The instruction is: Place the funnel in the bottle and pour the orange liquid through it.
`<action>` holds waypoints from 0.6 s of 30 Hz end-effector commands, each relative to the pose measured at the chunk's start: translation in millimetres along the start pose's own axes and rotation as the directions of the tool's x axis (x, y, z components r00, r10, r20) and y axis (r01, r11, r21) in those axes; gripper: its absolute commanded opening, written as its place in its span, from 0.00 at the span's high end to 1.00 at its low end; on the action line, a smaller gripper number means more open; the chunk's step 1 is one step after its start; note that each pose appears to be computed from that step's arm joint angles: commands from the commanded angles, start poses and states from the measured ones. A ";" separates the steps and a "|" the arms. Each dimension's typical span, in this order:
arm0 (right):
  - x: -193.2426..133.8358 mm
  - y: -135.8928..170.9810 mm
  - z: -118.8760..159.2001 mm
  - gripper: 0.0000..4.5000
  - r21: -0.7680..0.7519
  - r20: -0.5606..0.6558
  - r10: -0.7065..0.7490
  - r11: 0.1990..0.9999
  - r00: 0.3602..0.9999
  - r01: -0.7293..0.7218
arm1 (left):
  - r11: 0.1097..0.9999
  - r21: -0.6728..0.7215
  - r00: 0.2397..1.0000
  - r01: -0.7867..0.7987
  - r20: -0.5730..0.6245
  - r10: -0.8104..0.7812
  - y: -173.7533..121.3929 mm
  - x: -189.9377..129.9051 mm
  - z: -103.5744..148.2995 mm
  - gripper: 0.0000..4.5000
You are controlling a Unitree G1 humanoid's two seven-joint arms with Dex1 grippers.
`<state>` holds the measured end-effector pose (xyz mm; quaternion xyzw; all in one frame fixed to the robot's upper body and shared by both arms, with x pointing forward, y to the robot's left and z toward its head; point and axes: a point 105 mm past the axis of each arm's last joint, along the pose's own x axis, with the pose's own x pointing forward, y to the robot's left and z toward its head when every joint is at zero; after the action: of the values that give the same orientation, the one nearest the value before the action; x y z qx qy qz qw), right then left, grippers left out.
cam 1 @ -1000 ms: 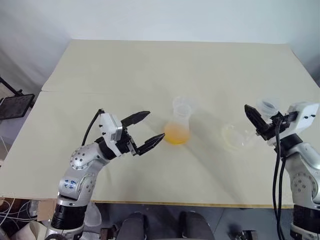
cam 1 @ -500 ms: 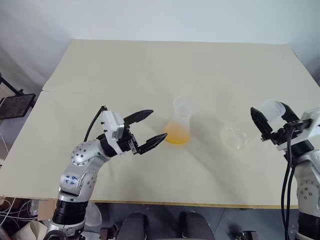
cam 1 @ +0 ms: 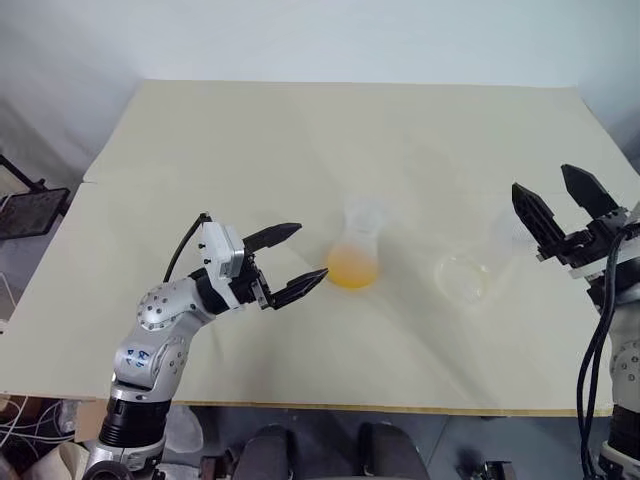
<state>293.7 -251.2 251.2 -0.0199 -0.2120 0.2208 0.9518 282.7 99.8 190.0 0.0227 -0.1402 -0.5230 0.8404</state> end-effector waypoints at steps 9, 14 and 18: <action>12.8 35.3 46.5 0.01 -0.140 0.098 0.330 0.938 0.939 -0.316 | 1.000 0.014 0.999 0.017 -0.034 -0.017 -0.8 -18.5 6.6 0.00; -0.5 73.7 31.1 0.01 -0.027 -0.020 0.565 0.824 0.825 -0.566 | 1.000 -0.001 0.995 0.027 -0.100 -0.027 0.8 -35.3 3.9 0.00; -32.3 85.9 -7.1 0.01 0.007 -0.180 0.660 0.742 0.729 -0.670 | 0.999 -0.010 0.985 0.042 -0.165 -0.043 -2.6 -51.6 -2.0 0.00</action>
<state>243.4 -186.5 224.6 -0.1038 -0.1151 0.5192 0.8405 267.7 142.5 168.0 0.0530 -0.0533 -0.5277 0.8461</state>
